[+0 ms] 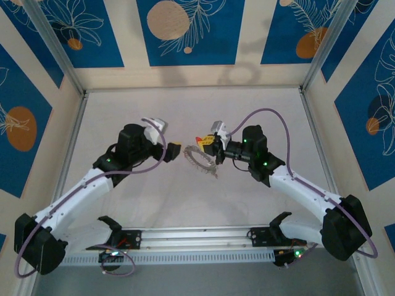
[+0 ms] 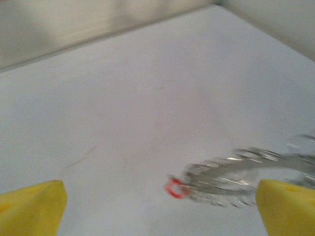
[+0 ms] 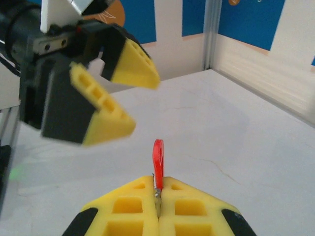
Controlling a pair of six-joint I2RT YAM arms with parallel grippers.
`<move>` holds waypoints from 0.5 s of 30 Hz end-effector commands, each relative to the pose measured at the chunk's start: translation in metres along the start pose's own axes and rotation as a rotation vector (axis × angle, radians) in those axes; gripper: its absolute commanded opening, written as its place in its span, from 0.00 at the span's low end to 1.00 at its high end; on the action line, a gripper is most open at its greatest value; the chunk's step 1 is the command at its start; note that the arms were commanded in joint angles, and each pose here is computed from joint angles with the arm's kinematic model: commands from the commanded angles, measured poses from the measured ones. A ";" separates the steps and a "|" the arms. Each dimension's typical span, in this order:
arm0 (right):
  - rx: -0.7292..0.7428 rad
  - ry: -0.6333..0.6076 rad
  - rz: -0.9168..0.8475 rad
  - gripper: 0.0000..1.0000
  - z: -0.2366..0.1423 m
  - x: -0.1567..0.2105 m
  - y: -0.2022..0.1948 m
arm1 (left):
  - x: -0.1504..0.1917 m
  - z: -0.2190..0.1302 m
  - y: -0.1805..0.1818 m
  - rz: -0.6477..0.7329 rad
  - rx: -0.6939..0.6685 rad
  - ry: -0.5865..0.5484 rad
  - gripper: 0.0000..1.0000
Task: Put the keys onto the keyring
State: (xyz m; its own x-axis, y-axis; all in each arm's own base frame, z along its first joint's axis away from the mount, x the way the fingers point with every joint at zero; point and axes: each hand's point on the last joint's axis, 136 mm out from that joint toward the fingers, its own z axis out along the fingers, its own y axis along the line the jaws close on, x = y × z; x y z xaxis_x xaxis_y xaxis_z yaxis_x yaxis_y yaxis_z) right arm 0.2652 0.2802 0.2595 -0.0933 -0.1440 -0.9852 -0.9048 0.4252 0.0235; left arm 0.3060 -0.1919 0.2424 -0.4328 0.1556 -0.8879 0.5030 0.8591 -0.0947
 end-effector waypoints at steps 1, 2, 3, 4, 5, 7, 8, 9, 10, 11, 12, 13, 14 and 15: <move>0.046 -0.029 -0.056 0.00 0.000 -0.001 -0.010 | 0.020 -0.017 0.074 -0.178 -0.363 0.026 1.00; 0.051 -0.030 -0.051 0.00 0.001 0.002 -0.012 | 0.025 -0.017 0.079 -0.192 -0.378 0.040 1.00; 0.051 -0.030 -0.045 0.00 0.003 0.005 -0.013 | 0.029 -0.017 0.084 -0.208 -0.393 0.058 1.00; 0.049 -0.026 -0.039 0.00 0.005 0.008 -0.014 | 0.033 -0.017 0.087 -0.221 -0.406 0.071 1.00; 0.050 -0.020 -0.036 0.00 0.006 0.011 -0.015 | 0.035 -0.016 0.090 -0.230 -0.414 0.080 1.00; 0.068 -0.008 -0.028 0.00 0.009 0.017 -0.022 | 0.039 -0.013 0.092 -0.246 -0.420 0.097 1.00; 0.077 -0.002 -0.018 0.00 0.010 0.021 -0.026 | 0.039 -0.012 0.092 -0.248 -0.415 0.100 1.00; 0.087 0.006 -0.005 0.00 0.011 0.024 -0.032 | 0.039 -0.011 0.091 -0.249 -0.410 0.102 1.00; 0.099 0.010 0.013 0.00 0.012 0.027 -0.038 | 0.040 -0.010 0.091 -0.253 -0.406 0.101 1.00; 0.107 0.012 0.026 0.00 0.012 0.029 -0.042 | 0.040 -0.009 0.090 -0.258 -0.401 0.098 1.00; 0.109 0.014 0.033 0.00 0.014 0.032 -0.046 | 0.041 -0.008 0.089 -0.261 -0.394 0.098 1.00; 0.109 0.014 0.035 0.00 0.015 0.035 -0.049 | 0.042 -0.007 0.088 -0.262 -0.387 0.099 1.00; 0.107 0.015 0.037 0.00 0.016 0.037 -0.051 | 0.042 -0.006 0.088 -0.261 -0.386 0.102 1.00; 0.102 0.015 0.037 0.00 0.017 0.040 -0.054 | 0.042 -0.006 0.088 -0.259 -0.384 0.107 1.00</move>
State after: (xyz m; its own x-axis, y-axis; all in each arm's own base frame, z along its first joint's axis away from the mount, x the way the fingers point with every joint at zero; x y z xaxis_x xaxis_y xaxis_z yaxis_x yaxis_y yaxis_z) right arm 0.3087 0.2670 0.2041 -0.1840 -0.1791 -0.9665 -0.8514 0.5205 0.0657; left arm 0.3271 -0.1110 0.2037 -0.5809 -0.0333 -0.8133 0.0915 0.9902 -0.1059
